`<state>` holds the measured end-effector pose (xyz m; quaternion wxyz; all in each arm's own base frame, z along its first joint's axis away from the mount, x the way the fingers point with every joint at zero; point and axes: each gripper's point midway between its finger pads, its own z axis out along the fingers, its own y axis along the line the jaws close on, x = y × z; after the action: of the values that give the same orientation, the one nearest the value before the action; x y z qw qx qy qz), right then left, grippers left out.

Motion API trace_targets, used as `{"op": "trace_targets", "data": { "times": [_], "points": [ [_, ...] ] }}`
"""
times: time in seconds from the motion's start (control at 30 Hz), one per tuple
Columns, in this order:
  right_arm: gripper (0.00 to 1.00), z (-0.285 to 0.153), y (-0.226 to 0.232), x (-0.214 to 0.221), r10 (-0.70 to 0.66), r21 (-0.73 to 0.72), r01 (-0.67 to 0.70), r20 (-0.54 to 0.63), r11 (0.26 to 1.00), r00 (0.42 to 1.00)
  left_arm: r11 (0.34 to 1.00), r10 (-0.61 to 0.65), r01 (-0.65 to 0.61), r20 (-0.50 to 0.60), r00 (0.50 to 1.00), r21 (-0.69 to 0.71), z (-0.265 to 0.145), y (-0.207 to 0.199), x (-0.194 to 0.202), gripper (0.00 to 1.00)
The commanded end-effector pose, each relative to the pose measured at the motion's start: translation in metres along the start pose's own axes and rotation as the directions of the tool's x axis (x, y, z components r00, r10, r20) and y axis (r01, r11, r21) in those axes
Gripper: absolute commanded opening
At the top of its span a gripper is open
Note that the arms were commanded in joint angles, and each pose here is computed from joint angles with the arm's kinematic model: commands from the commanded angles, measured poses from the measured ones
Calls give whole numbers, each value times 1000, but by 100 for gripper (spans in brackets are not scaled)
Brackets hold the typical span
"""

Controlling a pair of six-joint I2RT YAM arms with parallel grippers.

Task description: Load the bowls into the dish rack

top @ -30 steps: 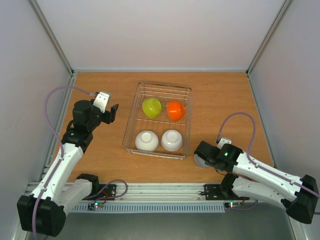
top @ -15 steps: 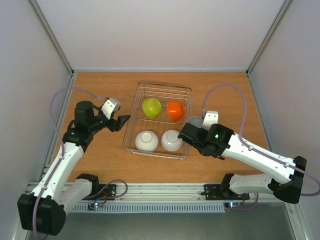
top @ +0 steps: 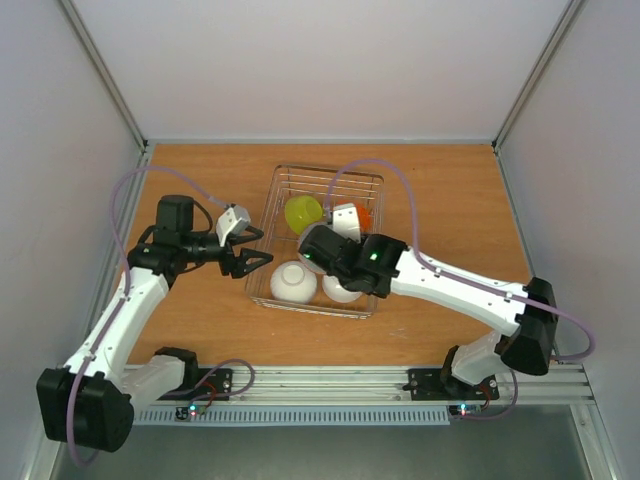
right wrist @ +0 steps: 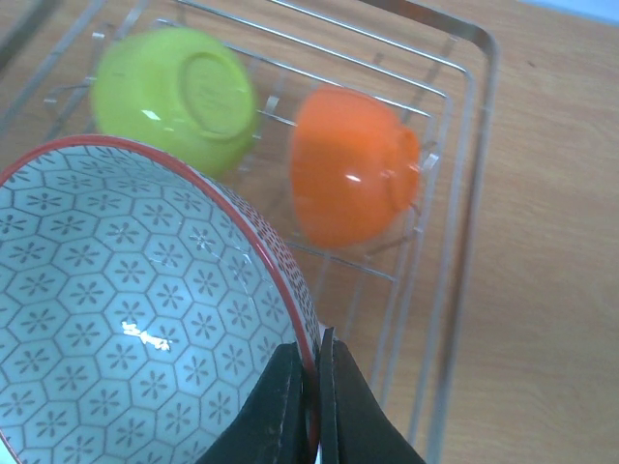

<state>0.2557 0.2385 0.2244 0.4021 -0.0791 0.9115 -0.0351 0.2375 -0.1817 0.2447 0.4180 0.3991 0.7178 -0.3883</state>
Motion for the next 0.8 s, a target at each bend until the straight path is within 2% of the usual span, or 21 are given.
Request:
{"op": "trace_targets", "data": {
  "times": [0.0,0.23,0.37,0.4,0.5,0.57,0.77],
  "points": [
    [1,-17,45,-37,-15,-120,27,107,992,994,995,-5,7,-12,1000,96,0,-12,0,76],
    [1,-36,83,-51,-60,-180,90,164,980,985,998,-6,8,-20,1000,66,1,-7,1,76],
    [1,-45,97,-54,-76,-207,115,186,972,980,998,-11,13,-23,1000,54,2,-3,2,72],
    [1,-48,100,-54,-78,-216,120,193,969,978,998,-14,16,-25,1000,55,3,-3,2,65],
    [1,-58,110,-54,-91,-240,143,217,960,972,998,-21,23,-30,999,52,4,0,2,23],
    [1,-61,112,-54,-91,-250,148,226,957,970,998,-25,27,-35,999,48,5,1,3,7],
    [1,-68,120,-52,-83,-288,153,243,945,966,999,-28,29,-39,999,27,6,5,3,1]
  ]
}}
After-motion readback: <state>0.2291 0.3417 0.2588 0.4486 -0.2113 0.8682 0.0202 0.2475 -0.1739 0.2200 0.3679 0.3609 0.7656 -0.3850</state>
